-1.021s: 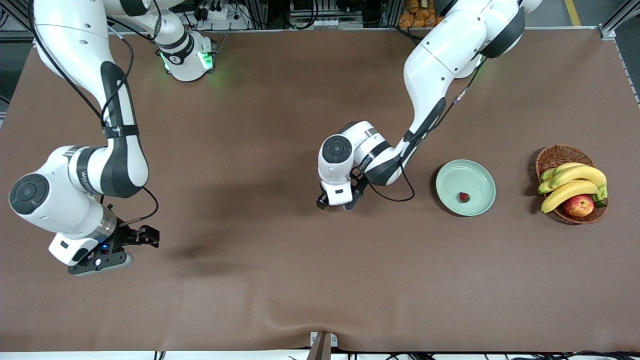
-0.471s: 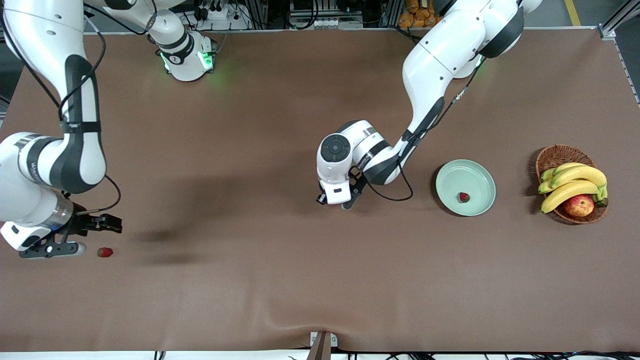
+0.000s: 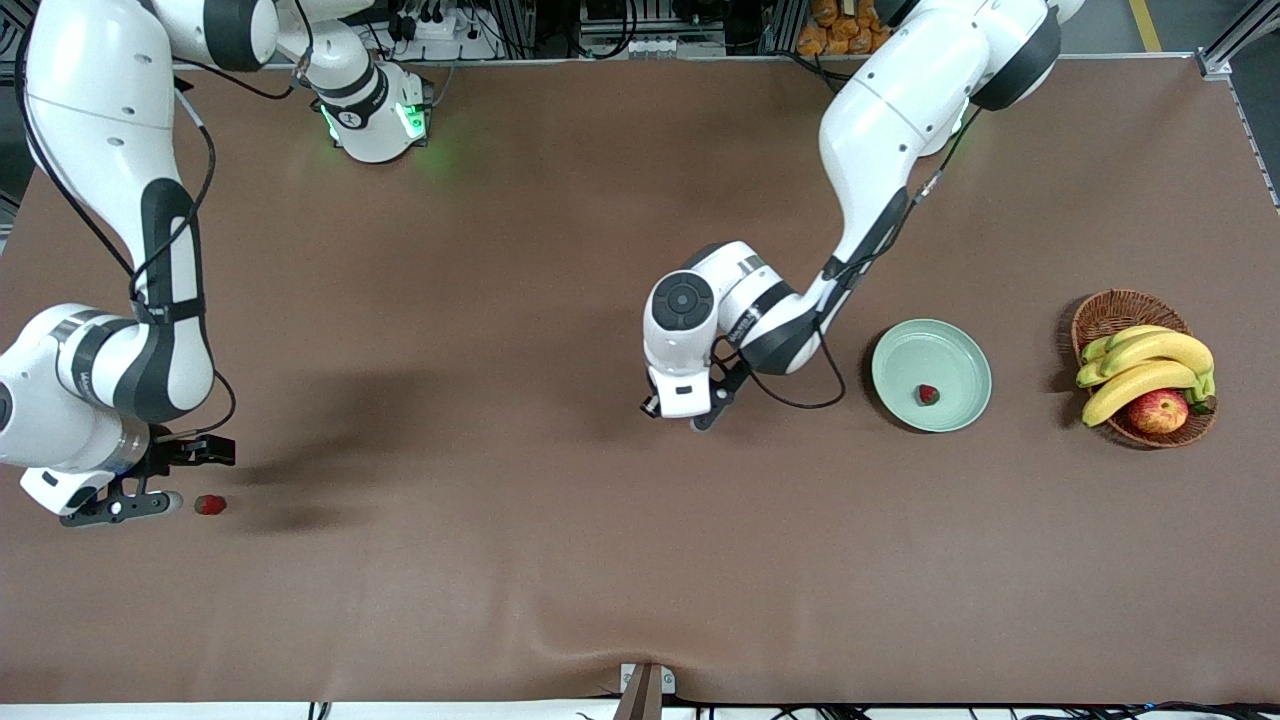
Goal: Collect all strawberries into plate
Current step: 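Grasp the strawberry with the left gripper while the right gripper reaches another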
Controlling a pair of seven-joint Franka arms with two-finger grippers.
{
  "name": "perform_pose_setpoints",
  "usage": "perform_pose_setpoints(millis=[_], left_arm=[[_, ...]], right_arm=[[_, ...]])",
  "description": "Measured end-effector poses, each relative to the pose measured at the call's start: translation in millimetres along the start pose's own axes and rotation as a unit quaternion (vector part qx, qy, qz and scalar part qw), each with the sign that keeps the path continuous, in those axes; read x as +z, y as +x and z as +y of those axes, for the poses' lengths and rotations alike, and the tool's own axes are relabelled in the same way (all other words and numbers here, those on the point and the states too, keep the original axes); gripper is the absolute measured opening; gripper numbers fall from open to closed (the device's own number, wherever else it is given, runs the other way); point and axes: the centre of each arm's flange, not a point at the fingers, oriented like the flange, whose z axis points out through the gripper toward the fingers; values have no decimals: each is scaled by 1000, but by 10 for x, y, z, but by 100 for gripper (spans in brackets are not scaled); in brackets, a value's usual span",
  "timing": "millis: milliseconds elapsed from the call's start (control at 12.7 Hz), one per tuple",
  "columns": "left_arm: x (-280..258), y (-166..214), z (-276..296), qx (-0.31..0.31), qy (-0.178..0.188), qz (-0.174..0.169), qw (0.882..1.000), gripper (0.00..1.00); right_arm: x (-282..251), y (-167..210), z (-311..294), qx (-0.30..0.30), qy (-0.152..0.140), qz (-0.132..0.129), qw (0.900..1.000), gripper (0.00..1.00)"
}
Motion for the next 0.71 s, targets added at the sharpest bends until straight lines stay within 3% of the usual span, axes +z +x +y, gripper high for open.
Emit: perform_pose_setpoints(millis=[236, 393, 707], left_arm=[[-578, 566, -104, 27, 28, 19, 999, 30], [-833, 1020, -259, 46, 52, 7, 998, 30], [-822, 1974, -874, 124, 107, -26, 986, 30]], right_arm=[[126, -8, 312, -108, -26, 17, 994, 100], [222, 37, 326, -187, -37, 28, 981, 100], [496, 133, 200, -277, -21, 53, 959, 100]])
